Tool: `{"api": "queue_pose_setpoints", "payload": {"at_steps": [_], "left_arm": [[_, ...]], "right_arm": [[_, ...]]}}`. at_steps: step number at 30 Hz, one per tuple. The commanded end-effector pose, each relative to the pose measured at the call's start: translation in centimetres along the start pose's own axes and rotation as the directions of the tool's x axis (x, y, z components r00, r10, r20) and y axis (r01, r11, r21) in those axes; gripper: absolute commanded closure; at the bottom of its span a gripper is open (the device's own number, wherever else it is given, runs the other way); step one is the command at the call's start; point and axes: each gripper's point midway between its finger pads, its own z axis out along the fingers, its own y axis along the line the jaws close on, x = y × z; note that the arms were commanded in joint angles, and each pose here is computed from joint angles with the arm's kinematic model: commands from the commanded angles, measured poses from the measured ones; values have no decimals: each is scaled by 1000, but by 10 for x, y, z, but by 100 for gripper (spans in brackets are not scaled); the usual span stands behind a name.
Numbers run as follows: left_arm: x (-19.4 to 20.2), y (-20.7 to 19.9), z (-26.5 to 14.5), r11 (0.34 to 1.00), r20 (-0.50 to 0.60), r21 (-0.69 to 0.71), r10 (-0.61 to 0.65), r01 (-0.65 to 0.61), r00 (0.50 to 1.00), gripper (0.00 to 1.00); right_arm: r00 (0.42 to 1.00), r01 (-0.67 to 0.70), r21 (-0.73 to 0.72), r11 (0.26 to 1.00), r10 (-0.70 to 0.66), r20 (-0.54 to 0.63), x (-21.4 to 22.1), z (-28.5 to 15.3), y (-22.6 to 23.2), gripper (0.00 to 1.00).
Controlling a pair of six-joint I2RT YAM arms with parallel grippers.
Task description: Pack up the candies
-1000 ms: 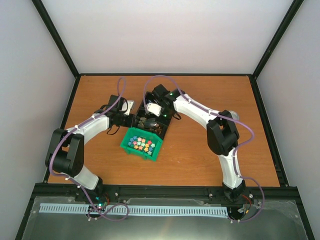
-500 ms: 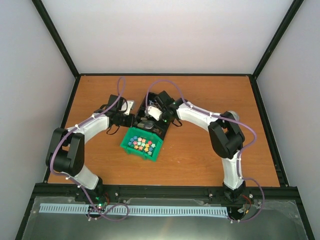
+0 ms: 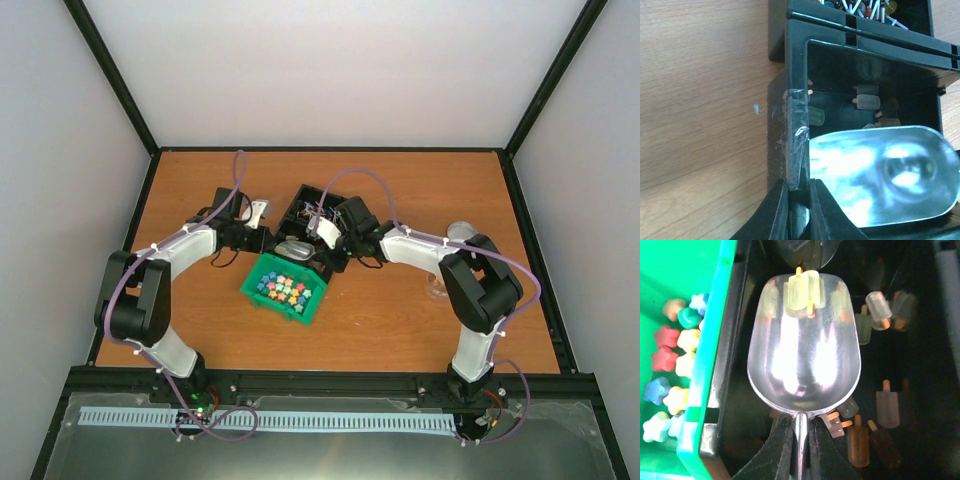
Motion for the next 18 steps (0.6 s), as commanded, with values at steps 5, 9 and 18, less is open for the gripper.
{"api": "queue_pose_setpoints", "payload": {"at_steps": [5, 9, 18], "left_arm": [[21, 9, 8, 999, -82, 18, -27, 28, 996, 99], [21, 11, 7, 999, -81, 15, -32, 33, 996, 99], [21, 12, 7, 999, -81, 20, -35, 37, 996, 99]], "right_arm": [[982, 59, -11, 998, -56, 183, -25, -25, -7, 97], [978, 72, 2, 997, -71, 194, -15, -30, -12, 97], [936, 141, 51, 989, -150, 318, -11, -55, -14, 97]]}}
